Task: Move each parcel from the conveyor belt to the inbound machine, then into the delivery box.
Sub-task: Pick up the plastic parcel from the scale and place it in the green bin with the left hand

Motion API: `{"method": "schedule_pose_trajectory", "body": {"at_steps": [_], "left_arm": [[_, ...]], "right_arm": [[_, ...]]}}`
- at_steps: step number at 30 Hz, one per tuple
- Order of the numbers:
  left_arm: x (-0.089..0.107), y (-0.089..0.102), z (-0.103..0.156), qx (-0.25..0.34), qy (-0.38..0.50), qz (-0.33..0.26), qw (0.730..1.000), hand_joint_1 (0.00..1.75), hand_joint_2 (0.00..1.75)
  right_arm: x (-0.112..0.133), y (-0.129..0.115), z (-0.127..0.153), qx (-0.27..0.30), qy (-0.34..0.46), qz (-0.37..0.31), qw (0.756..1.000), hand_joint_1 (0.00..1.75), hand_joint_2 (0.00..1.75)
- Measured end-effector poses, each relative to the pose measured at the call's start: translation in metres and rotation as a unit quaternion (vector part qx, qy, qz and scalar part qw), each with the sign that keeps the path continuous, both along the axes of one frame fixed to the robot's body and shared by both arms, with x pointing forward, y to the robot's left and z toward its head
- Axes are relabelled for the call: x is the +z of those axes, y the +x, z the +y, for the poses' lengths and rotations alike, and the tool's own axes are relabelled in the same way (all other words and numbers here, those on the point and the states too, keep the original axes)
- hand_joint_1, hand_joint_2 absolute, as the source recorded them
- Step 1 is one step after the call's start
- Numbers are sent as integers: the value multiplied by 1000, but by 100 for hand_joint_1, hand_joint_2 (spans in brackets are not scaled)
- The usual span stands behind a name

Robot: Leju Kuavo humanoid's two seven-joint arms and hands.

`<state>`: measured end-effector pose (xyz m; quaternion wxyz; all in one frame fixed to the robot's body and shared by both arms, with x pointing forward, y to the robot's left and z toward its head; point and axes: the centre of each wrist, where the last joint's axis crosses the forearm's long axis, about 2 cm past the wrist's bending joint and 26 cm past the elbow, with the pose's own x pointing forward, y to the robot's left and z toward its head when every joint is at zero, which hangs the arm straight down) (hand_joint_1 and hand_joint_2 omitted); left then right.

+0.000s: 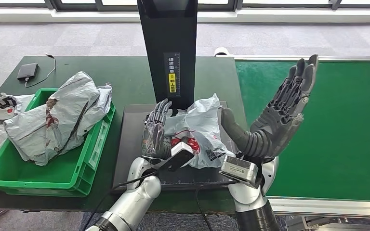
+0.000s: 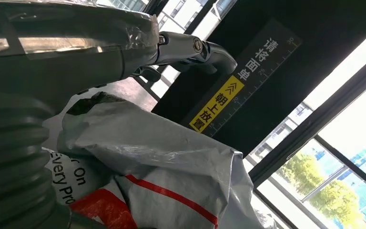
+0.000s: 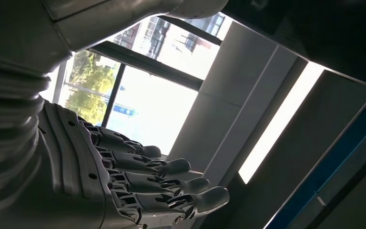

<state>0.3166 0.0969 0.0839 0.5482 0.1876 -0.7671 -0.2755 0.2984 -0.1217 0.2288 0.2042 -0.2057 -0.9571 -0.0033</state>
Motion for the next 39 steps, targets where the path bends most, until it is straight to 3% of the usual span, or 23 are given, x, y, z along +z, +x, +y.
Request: {"method": "schedule_pose_trajectory", "body": {"at_steps": [7,12,16,26,35,39], "left_arm": [[-15,-2,1,19,105,66,992,0,175],[-22,-4,1,18,202,126,971,2,175],[-26,-4,-1,-9,271,174,947,175,175],[-24,0,-9,-71,339,227,910,175,175],[-16,7,-11,-55,353,192,914,175,175],[-12,7,-11,4,323,108,940,175,175]], "right_arm": [[1,0,2,12,13,4,1000,0,175],[1,-1,4,16,18,4,1000,0,175],[2,0,4,18,20,5,1000,0,175],[-4,-3,2,15,21,12,1000,0,175],[-5,-7,-3,1,6,4,1000,0,175],[-4,-10,-6,-6,2,-1,1000,0,175]]}}
